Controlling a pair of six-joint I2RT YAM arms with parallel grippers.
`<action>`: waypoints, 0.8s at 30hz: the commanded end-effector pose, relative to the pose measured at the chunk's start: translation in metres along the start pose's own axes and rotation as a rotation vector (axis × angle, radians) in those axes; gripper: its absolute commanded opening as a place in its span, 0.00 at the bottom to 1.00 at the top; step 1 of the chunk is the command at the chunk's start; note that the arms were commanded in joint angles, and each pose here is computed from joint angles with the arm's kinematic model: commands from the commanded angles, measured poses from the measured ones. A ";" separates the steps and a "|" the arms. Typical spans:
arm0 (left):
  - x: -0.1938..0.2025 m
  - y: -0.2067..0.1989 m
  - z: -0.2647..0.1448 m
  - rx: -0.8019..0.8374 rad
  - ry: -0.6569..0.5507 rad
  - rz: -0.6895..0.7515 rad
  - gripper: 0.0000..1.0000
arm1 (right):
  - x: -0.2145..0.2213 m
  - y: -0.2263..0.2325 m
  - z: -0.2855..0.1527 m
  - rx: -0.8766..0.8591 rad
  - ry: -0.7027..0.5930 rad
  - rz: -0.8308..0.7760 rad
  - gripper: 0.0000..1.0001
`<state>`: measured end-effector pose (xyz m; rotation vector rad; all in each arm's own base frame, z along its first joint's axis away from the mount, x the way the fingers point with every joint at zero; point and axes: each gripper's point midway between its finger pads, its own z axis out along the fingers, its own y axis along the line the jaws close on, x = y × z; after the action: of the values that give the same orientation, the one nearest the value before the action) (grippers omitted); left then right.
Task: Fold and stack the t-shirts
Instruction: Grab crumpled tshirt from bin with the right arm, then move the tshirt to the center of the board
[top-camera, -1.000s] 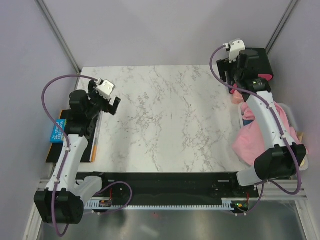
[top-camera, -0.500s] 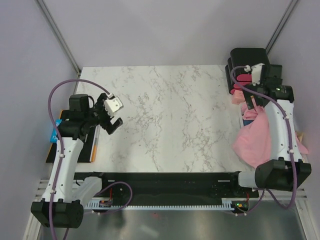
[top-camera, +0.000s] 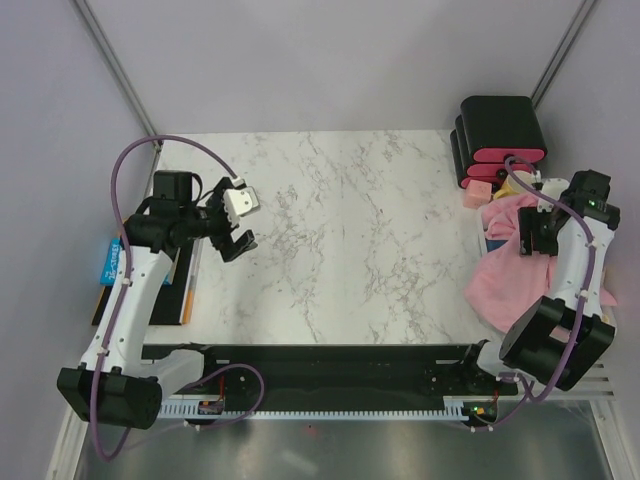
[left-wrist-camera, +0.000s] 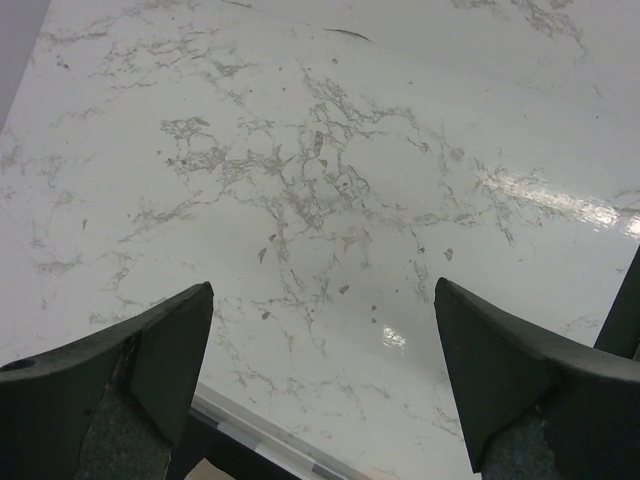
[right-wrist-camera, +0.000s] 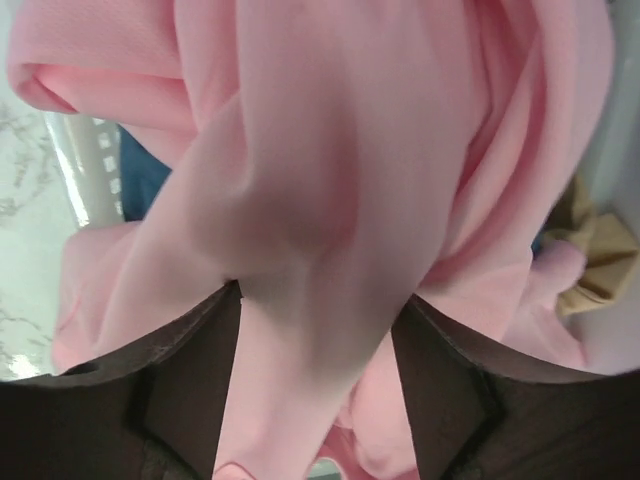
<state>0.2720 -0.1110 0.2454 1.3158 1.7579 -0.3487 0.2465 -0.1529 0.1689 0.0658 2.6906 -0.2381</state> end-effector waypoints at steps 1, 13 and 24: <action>-0.017 -0.001 0.000 0.031 -0.029 0.048 0.98 | -0.008 0.021 0.012 -0.127 -0.035 0.009 0.62; -0.012 -0.007 0.011 0.068 -0.013 0.044 0.88 | -0.077 -0.008 -0.041 0.052 -0.208 -0.028 0.00; -0.023 -0.007 0.028 0.095 -0.095 0.108 0.75 | -0.257 0.023 -0.184 0.328 -0.609 -0.352 0.00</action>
<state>0.2725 -0.1339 0.2389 1.3868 1.7229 -0.4227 0.3830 -0.1033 0.4049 -0.2565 2.0872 -0.4897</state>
